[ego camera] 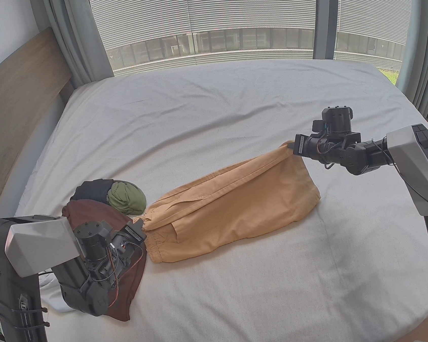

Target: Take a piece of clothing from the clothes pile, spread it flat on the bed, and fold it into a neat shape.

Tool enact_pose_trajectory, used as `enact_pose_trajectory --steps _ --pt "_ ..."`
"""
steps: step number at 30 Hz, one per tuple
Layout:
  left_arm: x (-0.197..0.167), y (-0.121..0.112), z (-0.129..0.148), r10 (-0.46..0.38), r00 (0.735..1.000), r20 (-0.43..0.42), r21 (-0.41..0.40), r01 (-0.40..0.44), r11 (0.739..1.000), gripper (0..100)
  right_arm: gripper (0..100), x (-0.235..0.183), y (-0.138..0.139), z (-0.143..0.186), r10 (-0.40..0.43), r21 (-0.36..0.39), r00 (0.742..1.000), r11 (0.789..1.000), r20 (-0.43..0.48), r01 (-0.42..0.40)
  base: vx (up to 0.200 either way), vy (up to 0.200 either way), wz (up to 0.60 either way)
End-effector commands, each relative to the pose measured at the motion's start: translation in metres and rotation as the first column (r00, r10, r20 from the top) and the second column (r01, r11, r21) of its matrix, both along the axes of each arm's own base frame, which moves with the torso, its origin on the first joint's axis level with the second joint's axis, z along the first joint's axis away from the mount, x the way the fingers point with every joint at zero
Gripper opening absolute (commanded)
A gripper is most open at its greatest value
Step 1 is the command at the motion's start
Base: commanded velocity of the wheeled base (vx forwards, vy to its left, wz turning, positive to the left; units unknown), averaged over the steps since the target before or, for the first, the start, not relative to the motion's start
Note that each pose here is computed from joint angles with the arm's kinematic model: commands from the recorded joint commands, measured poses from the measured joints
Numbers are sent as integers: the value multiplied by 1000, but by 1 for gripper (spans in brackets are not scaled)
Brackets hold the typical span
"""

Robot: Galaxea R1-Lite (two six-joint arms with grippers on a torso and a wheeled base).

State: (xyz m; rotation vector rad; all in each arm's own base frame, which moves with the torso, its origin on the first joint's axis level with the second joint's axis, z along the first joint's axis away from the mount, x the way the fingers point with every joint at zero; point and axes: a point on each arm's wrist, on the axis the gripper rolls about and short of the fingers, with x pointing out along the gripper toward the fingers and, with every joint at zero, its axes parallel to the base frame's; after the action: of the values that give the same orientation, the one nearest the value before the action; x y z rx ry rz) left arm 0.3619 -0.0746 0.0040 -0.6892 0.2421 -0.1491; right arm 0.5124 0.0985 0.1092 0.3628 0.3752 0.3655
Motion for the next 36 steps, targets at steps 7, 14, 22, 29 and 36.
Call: enact_pose_trajectory --steps 7,14,22,29,36 --pt "9 2 -7 8 1000 8 -2 -8 1000 0 0 7 6 -13 11 6 1000 1000 29 -11 0 0 0" --pt "12 9 -5 18 1000 19 -9 -18 1000 100 100 12 11 -9 7 33 997 999 79 -9 0 0 0" --pt "18 19 7 65 997 49 -63 -62 996 100 100 12 10 1 -21 70 993 997 116 13 0 0 0" --pt "7 14 21 46 997 61 -66 -42 997 100 100 -14 5 16 -19 59 998 998 67 15 0 0 0" --pt "-9 1 38 -9 997 75 -66 14 998 100 100 -53 -1 28 37 72 999 997 12 -38 0 0 0"
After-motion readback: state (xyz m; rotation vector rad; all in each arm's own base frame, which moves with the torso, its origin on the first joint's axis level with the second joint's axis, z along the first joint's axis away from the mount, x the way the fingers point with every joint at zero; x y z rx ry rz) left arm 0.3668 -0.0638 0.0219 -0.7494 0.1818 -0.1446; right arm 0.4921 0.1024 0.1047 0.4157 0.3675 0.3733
